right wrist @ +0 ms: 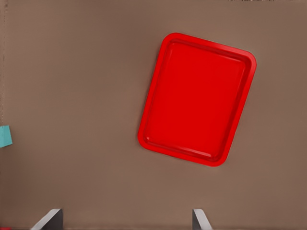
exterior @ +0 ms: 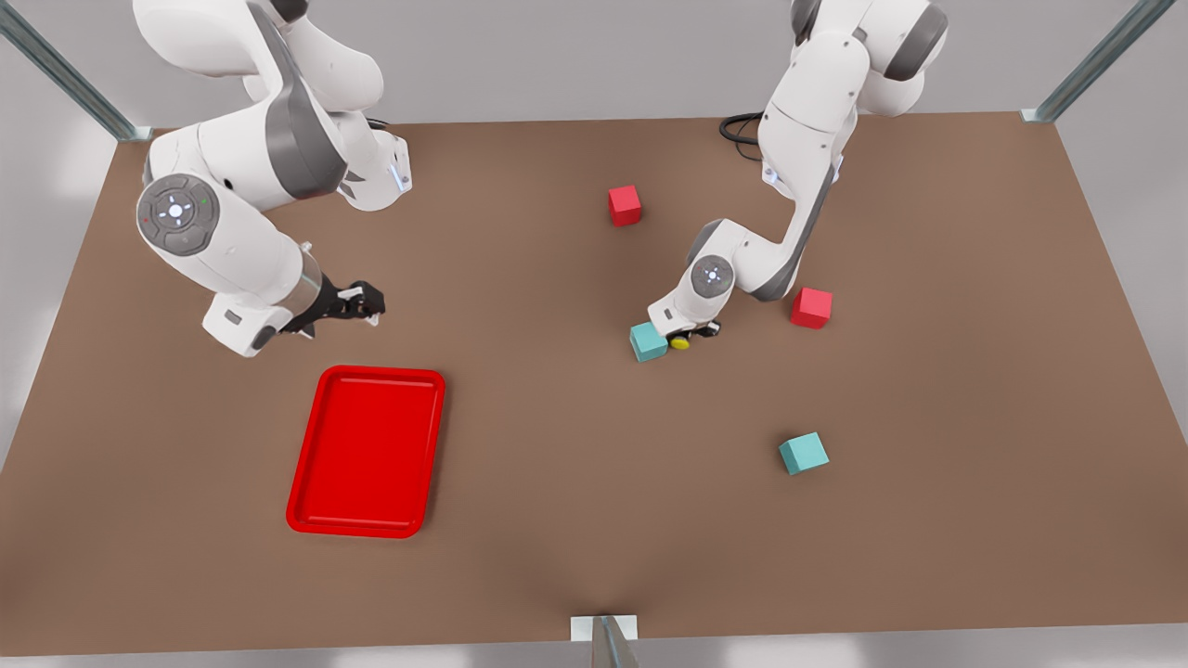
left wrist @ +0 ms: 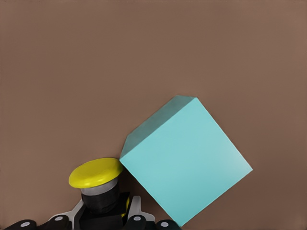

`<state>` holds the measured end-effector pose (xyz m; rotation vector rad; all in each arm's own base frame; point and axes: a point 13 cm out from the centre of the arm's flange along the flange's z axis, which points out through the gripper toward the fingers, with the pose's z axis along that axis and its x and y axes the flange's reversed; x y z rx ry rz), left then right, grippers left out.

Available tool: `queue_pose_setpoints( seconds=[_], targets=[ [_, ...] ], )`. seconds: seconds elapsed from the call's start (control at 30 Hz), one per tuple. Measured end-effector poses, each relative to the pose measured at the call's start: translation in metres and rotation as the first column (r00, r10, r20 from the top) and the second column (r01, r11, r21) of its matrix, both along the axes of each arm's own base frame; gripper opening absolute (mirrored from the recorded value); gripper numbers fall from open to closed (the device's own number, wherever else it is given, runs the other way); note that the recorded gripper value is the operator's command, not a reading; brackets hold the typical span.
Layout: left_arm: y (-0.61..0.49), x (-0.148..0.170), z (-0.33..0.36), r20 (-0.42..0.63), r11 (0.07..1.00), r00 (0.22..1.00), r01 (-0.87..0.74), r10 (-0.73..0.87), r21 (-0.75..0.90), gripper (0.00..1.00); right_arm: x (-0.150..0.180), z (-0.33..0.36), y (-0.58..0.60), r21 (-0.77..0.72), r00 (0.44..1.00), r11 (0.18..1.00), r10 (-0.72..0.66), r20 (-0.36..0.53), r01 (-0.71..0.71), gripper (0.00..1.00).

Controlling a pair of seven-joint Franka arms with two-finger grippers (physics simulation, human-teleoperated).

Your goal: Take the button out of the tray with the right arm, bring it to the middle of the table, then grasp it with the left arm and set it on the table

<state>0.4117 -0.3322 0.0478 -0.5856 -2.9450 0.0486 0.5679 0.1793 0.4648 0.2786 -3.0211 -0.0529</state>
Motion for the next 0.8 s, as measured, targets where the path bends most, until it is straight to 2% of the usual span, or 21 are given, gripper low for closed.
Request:
queue_pose_setpoints(
  seconds=[0.23, 0.43, 0.57, 0.63, 0.7, 0.8],
  targets=[
    [0.020, 0.042, 0.029, 0.015, 0.998, 0.998, -0.060, 0.060, 0.017, 0.43, 0.003, 0.001, -0.009, -0.004, 1.000, 1.000, -0.007, 0.004, 0.007, 1.00],
    [0.031, 0.135, 0.108, 0.071, 0.986, 0.984, -0.167, 0.166, 0.011, 0.43, 0.004, -0.001, -0.009, -0.001, 1.000, 1.000, -0.004, -0.001, 0.004, 1.00],
    [0.009, 0.204, 0.148, 0.117, 0.948, 0.946, -0.312, 0.303, 0.061, 0.43, 0.007, 0.000, -0.014, -0.001, 1.000, 1.000, -0.011, 0.005, 0.011, 1.00],
    [0.028, 0.218, 0.155, 0.169, 0.897, 0.904, -0.417, 0.393, 0.146, 0.43, 0.008, 0.001, -0.019, -0.002, 1.000, 1.000, -0.019, 0.006, 0.019, 1.00],
    [0.045, 0.215, 0.147, 0.261, 0.825, 0.862, -0.497, 0.434, 0.270, 0.42, 0.010, 0.001, -0.026, -0.002, 1.000, 1.000, -0.030, 0.007, 0.030, 1.00],
    [0.088, 0.200, 0.115, 0.452, 0.630, 0.790, -0.608, 0.415, 0.484, 0.42, 0.011, 0.001, -0.028, -0.001, 0.999, 1.000, -0.032, 0.007, 0.032, 1.00]
  ],
)
